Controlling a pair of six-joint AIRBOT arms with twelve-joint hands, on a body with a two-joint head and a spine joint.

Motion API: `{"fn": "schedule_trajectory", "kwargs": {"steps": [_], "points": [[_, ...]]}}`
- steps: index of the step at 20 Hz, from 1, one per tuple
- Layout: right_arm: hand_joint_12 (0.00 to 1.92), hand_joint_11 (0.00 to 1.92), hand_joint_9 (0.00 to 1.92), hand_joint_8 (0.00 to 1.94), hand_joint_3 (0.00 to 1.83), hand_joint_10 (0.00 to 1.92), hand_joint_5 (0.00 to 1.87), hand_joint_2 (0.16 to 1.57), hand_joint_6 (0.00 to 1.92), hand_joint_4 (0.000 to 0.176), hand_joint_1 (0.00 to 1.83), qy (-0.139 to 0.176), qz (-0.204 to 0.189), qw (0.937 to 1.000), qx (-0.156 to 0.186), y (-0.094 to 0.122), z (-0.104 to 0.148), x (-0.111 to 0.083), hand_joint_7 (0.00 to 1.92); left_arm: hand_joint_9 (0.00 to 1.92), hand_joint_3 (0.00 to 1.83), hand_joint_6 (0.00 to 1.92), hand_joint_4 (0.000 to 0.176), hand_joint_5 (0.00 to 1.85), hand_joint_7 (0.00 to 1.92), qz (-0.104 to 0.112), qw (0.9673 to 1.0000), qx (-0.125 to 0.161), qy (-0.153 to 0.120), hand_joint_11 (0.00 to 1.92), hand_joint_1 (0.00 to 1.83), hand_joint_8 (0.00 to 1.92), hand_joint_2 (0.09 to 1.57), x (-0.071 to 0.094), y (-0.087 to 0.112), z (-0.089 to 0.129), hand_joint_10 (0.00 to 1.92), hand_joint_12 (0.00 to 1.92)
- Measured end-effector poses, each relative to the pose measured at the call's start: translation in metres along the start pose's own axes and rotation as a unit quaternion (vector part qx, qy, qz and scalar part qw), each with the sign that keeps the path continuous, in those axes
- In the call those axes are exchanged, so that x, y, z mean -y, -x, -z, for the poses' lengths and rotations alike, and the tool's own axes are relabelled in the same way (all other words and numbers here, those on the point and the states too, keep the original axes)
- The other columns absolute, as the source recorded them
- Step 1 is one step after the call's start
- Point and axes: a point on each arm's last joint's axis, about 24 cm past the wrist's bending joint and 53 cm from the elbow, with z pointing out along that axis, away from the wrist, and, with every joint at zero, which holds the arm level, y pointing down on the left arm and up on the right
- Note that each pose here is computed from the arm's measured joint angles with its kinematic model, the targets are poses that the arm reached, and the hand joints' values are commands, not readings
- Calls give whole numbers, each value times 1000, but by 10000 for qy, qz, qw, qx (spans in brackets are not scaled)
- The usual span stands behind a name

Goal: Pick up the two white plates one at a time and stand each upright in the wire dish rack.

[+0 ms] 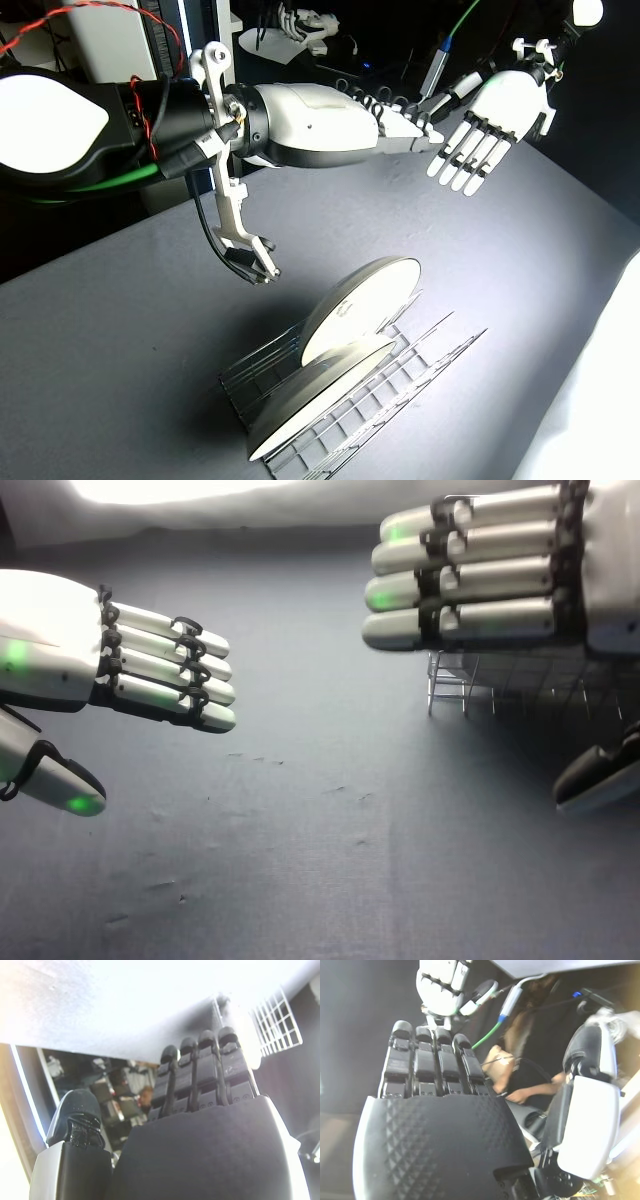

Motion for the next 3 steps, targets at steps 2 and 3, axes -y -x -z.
{"fn": "schedule_trajectory", "kwargs": {"steps": [2,3], "points": [[20,25,0,0,18,0,0,884,0,0,453,104,166,9998,-91,-4,2,-5,0,10,0,0,0,77,58,-16,10000,-42,-12,0,0,0,1259,1,-2,0,0,0],[31,41,0,0,8,0,0,871,0,0,640,148,336,9991,-215,-9,3,-6,0,13,0,0,0,62,53,-23,10000,-56,-2,0,0,1,1260,0,-3,0,5,0]]}}
